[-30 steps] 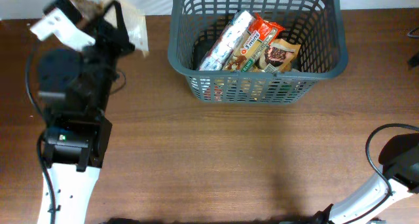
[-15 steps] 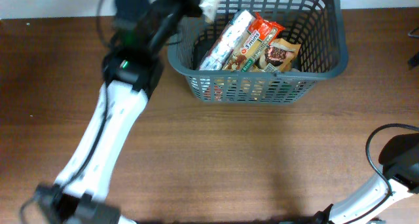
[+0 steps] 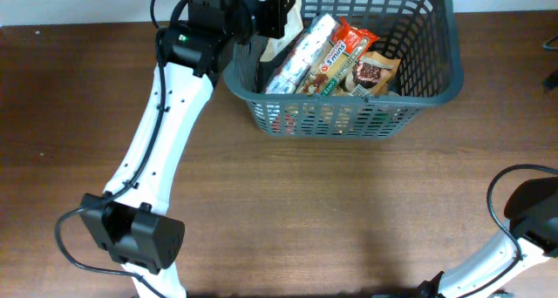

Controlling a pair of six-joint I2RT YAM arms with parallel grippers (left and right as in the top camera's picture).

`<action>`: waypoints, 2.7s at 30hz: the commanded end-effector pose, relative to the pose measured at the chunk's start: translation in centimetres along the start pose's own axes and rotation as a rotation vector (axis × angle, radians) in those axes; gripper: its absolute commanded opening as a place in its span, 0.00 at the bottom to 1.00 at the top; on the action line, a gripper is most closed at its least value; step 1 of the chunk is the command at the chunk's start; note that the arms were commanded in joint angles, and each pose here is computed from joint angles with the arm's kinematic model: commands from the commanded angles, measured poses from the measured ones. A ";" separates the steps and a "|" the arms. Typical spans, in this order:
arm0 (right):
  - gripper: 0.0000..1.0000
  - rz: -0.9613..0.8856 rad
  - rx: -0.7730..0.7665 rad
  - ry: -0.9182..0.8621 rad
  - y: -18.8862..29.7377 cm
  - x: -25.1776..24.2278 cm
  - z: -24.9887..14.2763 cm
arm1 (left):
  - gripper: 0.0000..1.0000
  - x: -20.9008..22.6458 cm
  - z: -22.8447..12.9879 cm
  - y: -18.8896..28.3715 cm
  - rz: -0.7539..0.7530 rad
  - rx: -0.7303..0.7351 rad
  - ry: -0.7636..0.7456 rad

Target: Pack container

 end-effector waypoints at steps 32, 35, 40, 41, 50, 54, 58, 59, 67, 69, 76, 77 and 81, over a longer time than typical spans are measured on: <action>0.99 -0.001 -0.009 -0.010 0.4 -0.1 -0.1 | 0.99 0.6 4.5 3.3 0.030 -0.034 -0.100; 0.99 -0.001 -0.009 -0.010 0.4 -0.1 -0.1 | 0.99 0.3 6.5 7.5 0.056 -0.095 -0.109; 0.99 -0.001 -0.009 -0.010 0.4 -0.1 -0.1 | 0.99 -0.2 7.1 14.7 0.119 -0.105 -0.178; 0.99 -0.001 -0.009 -0.010 0.4 -0.1 -0.1 | 0.99 -0.4 6.9 16.0 0.131 -0.098 -0.185; 0.99 -0.001 -0.009 -0.010 0.4 -0.1 -0.1 | 0.99 -3.2 2.8 26.6 0.301 0.029 -0.157; 0.99 -0.001 -0.009 -0.010 0.4 -0.1 -0.1 | 0.99 -4.4 0.2 28.9 0.295 0.127 -0.116; 0.99 -0.001 -0.009 -0.010 0.4 -0.1 -0.1 | 0.99 -5.2 -1.9 30.3 0.289 0.211 -0.079; 0.99 -0.001 -0.009 -0.010 0.4 -0.1 -0.1 | 0.99 -5.5 -2.1 30.5 0.277 0.209 -0.073; 0.99 -0.001 -0.009 -0.009 0.4 -0.1 -0.1 | 0.99 -7.7 -5.5 34.1 0.269 0.204 -0.052; 0.99 -0.001 -0.009 -0.010 0.4 -0.1 -0.1 | 0.99 -8.3 -7.5 35.2 0.268 0.219 -0.045; 0.99 -0.001 -0.009 -0.010 0.4 -0.1 -0.1 | 0.99 -10.4 -13.8 38.9 0.276 0.181 0.015; 0.99 -0.001 -0.009 -0.009 0.4 -0.1 -0.1 | 0.99 -10.7 -14.2 39.4 0.276 0.169 0.010; 0.99 -0.001 -0.009 -0.010 0.4 -0.1 -0.1 | 0.99 -11.9 -15.3 41.1 0.258 0.115 -0.013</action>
Point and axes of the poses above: each gripper's point midway between its finger pads, its own y axis back along the fingers, its own x axis along the line the jaws close on, z = x × y, the point moved 7 cm from there along y, back along the fingers, and after that the axes turned 3 degrees about -y, right-handed, at the moved point
